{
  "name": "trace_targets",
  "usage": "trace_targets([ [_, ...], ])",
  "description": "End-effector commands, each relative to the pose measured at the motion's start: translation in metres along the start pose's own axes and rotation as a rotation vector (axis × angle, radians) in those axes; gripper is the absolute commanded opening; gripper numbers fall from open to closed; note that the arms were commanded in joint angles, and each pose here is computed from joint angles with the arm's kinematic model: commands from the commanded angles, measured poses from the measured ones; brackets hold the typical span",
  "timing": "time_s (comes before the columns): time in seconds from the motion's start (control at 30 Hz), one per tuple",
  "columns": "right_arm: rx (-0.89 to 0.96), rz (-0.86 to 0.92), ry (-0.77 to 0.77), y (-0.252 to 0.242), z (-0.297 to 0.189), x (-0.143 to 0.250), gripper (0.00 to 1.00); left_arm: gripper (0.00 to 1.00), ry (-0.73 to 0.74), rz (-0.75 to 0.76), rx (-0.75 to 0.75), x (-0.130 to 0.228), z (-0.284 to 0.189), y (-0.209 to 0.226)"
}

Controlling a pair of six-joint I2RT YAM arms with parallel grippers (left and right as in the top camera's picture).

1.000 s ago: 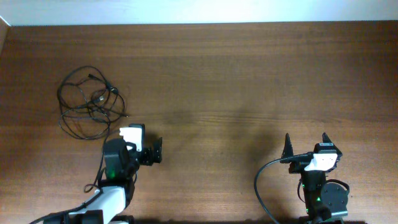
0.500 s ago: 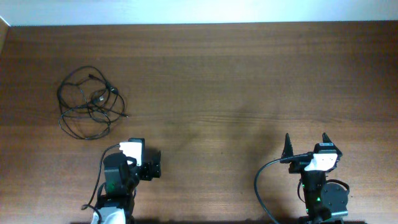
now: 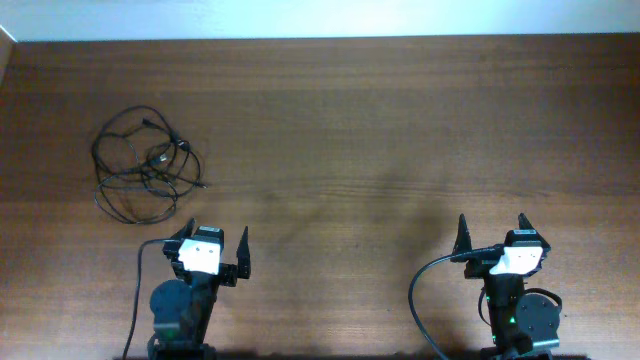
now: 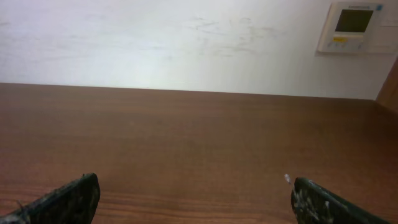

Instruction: Untangle cables

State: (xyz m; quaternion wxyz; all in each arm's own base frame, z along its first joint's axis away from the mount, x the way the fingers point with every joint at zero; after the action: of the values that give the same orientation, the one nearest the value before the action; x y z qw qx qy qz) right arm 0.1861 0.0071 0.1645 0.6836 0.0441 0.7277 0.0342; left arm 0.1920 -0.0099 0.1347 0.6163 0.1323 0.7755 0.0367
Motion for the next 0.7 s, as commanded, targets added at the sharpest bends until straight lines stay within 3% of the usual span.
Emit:
trace_targets([
  [0.0, 0.027, 0.011, 0.002, -0.004, 0.000, 0.002, 0.98, 0.99, -0.074, 0.064, -0.076, -0.012, -0.007, 0.008],
  [0.1, 0.027, 0.011, 0.002, -0.004, 0.000, 0.002, 0.98, 0.99, -0.110, 0.064, -0.176, -0.019, -0.013, 0.019],
  [0.33, 0.027, 0.011, 0.002, -0.004, 0.000, 0.002, 0.98, 0.99, -0.111, 0.055, -0.182, -0.019, -0.013, 0.019],
  [0.47, 0.027, 0.011, 0.002, -0.004, 0.000, 0.002, 0.98, 0.99, -0.119, -0.072, -0.220, -0.019, -0.014, 0.024],
  [0.67, 0.027, 0.011, 0.002, -0.004, 0.000, 0.002, 0.98, 0.99, -0.119, -0.057, -0.217, -0.019, -0.014, 0.024],
])
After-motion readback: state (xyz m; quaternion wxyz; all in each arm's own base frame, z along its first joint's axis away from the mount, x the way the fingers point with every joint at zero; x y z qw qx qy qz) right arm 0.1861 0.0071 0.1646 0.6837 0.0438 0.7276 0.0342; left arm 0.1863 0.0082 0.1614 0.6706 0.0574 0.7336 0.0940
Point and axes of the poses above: each gripper's point midway between its finger pads, its own z axis out along the fingers, its own y axis along the line the jaws close on, x = y × z, the point moved 6 cm from there along -z, back along the fingers, and after that the axes turned 8 degrees about z, right-handed, at the moved point
